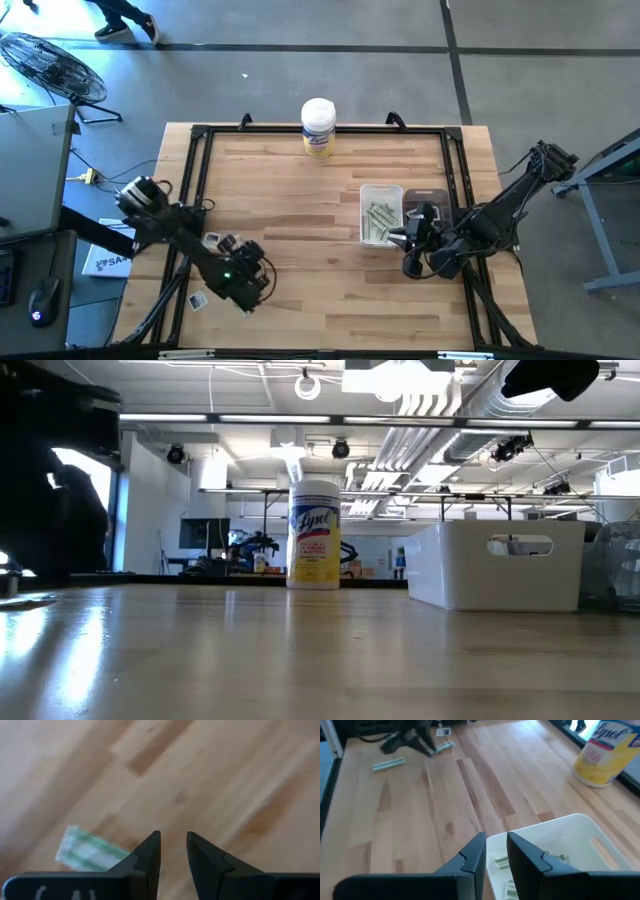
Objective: Pick & Place First Aid Supplies
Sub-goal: Put the green bandage pack into the white bin
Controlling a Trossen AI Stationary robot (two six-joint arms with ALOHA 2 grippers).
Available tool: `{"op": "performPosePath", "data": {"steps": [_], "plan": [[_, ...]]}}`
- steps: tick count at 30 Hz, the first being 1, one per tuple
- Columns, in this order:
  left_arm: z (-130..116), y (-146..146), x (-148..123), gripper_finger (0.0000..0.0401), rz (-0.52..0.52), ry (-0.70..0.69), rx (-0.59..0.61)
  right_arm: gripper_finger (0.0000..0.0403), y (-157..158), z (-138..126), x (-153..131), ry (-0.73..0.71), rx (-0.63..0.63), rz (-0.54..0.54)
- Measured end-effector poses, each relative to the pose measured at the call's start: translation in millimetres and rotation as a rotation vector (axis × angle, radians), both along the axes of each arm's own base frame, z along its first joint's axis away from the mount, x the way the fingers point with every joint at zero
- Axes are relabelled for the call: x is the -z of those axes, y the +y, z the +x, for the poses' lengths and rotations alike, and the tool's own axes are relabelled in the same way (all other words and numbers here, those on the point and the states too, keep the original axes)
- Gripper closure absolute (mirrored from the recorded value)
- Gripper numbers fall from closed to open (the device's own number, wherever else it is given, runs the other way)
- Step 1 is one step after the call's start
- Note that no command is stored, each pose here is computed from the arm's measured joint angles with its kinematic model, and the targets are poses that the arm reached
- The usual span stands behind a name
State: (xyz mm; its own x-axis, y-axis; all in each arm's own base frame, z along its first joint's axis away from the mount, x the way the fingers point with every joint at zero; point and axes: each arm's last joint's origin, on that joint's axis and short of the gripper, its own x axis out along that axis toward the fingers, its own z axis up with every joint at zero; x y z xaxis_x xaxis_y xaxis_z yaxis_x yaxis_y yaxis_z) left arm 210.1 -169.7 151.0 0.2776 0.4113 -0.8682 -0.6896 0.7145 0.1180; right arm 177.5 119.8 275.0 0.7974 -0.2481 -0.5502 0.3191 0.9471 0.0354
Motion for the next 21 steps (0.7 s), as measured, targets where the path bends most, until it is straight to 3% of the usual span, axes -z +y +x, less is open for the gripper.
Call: {"op": "performPosePath", "data": {"steps": [8, 12, 15, 21], "plan": [[-45, 21, -7, 0.031, -0.127, -0.201, -0.007, 0.0331, -3, 3, 0, -0.003, 0.018, 0.006], [-58, 27, 2, 0.0289, -0.191, -0.263, 0.001, 0.0331, -3, 3, -1, -0.004, 0.014, 0.003], [-61, 29, 8, 0.0252, -0.171, -0.27, 0.024, 0.0331, -3, 3, -1, -0.004, 0.014, 0.003], [-57, 22, 14, 0.0209, -0.153, -0.183, 0.217, 0.0331, -3, 3, -1, -0.007, 0.014, 0.005]]}}
